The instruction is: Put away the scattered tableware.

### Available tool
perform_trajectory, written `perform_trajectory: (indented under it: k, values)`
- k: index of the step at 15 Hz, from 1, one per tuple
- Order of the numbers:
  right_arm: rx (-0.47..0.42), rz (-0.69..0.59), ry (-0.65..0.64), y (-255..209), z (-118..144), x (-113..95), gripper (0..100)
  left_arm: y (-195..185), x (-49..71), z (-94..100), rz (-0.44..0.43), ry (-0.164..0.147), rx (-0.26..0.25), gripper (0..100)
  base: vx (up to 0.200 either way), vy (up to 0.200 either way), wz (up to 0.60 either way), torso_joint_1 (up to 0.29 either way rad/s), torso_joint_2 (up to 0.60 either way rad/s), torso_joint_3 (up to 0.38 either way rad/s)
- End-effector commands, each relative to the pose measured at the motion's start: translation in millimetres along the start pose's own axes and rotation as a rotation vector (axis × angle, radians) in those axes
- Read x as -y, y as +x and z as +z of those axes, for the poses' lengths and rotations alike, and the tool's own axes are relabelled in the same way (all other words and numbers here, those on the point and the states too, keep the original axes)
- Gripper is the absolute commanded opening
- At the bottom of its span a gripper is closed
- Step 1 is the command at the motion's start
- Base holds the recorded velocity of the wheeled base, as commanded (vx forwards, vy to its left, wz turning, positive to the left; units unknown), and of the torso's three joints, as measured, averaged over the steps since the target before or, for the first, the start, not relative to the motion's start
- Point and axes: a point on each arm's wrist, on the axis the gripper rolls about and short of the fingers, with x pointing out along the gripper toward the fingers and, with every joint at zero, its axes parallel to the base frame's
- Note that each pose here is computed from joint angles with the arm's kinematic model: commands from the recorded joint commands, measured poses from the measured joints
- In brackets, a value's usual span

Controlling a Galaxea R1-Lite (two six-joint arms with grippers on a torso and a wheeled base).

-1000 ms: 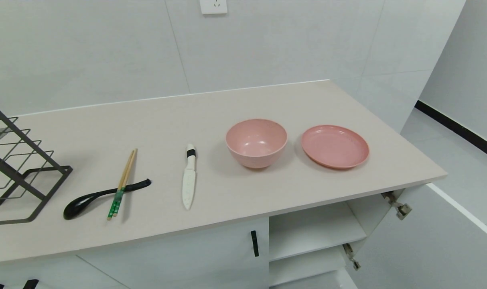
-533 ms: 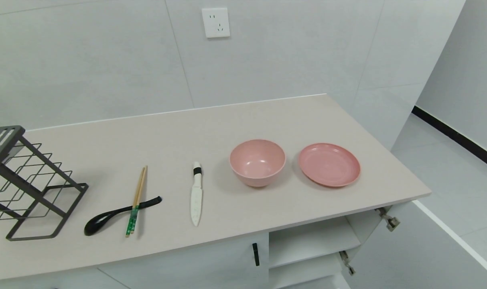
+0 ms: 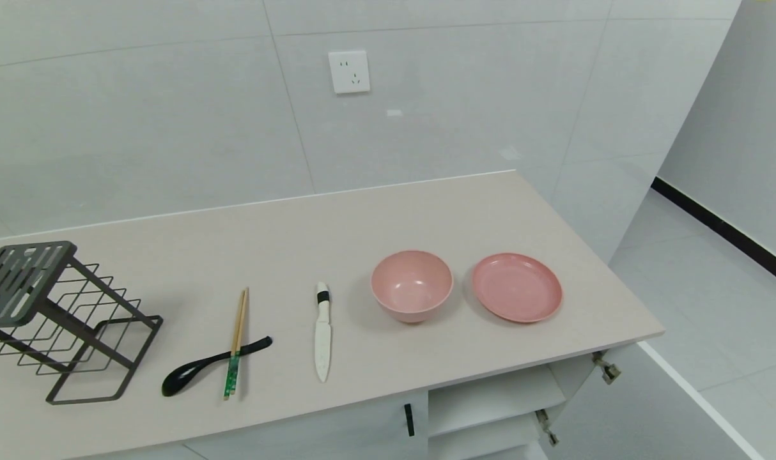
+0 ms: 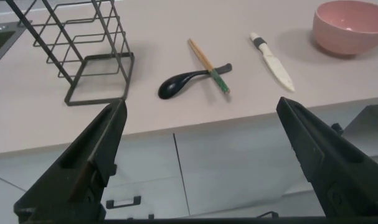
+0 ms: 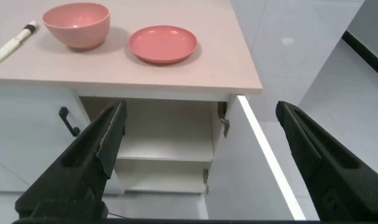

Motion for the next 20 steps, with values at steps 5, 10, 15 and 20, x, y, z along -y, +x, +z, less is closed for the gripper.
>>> perform_trajectory:
  k: [5, 10, 15, 20]
  values:
    - [0.001, -0.003, 0.003, 0.0, 0.0, 0.1, 100, 0.1, 0.0, 0.1, 0.001, 0.000, -0.001, 100, 0.000, 0.000, 0.00, 0.195, -0.38, -0.187]
    - [0.001, 0.004, -0.027, 0.0, 0.1, -0.1, 100, 0.1, 0.0, 0.1, 0.001, 0.000, -0.001, 100, 0.000, 0.000, 0.00, 0.133, -0.26, -0.125]
    - [0.001, 0.003, -0.030, 0.0, 0.1, -0.1, 100, 0.1, 0.0, 0.1, 0.001, 0.006, -0.001, 100, 0.000, 0.000, 0.00, 0.000, 0.00, 0.000]
    - [0.001, -0.002, -0.025, 0.0, 0.0, 0.0, 100, 0.1, 0.0, 0.1, 0.001, -0.008, -0.001, 100, 0.160, 0.000, 0.00, 0.003, 0.00, 0.003]
